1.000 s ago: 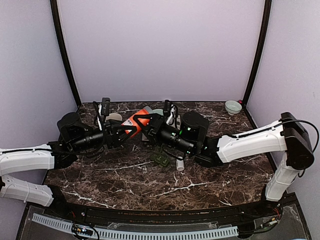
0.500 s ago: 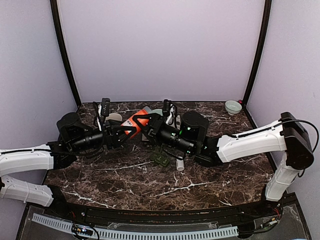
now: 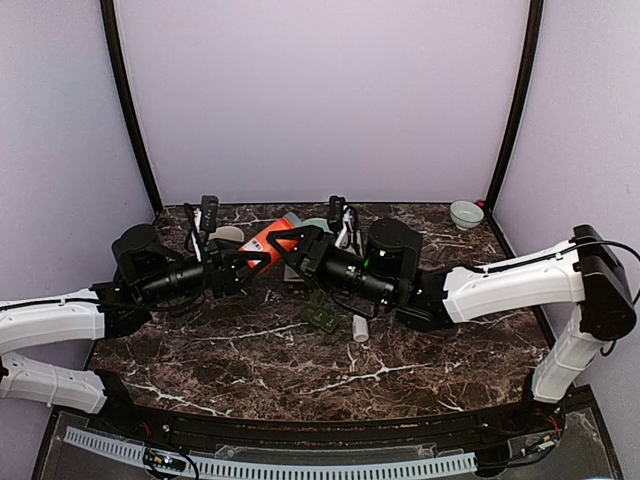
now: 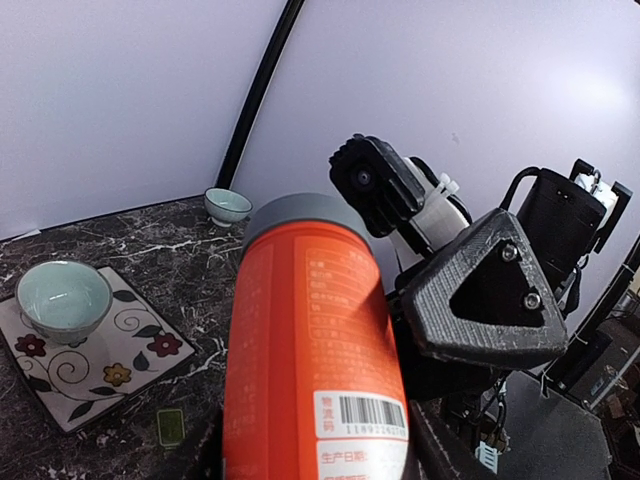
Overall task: Sort the pills into containers
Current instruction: Pass from the right arm to the left, then unscrew the lid of the pill bottle.
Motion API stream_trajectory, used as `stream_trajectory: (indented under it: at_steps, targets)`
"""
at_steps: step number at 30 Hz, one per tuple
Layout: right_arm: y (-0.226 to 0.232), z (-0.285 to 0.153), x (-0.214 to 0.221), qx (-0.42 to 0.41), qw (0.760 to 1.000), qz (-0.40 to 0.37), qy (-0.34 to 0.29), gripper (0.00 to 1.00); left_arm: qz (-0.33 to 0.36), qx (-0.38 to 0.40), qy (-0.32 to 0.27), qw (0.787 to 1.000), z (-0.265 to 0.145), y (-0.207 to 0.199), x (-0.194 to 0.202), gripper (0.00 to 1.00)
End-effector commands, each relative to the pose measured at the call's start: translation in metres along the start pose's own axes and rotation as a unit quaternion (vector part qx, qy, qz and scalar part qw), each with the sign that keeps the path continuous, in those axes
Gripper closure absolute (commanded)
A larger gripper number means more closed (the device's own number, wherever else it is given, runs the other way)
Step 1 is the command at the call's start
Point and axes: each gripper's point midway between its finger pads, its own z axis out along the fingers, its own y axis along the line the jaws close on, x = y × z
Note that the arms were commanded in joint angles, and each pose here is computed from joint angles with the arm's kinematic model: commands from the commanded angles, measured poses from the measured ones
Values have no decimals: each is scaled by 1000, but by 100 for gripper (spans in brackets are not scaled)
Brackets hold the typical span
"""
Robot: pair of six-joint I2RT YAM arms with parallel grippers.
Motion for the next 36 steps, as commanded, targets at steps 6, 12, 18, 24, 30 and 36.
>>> stream_trajectory:
  at_steps: [6, 12, 18, 24, 30, 36]
  targets:
    - [10, -26, -21, 5, 999, -32, -30, 33, 21, -6, -18, 1000, -4, -6, -27, 75]
    - [-2, -46, -28, 39, 996, -61, -42, 32, 24, -7, 1, 1000, -1, -9, -29, 81]
    - [-15, -72, -36, 101, 986, -123, -44, 31, 33, 27, 51, 998, 7, -22, -25, 82]
    - [-9, -112, -54, 150, 968, -196, -46, 30, 35, 89, 127, 987, 18, -39, -11, 87]
    - [-1, -150, -59, 140, 967, -214, -17, 29, 27, 136, 168, 976, 24, -48, 2, 94]
    - [-4, -165, -36, 120, 970, -201, 57, 28, 9, 188, 196, 963, 26, -58, 11, 100]
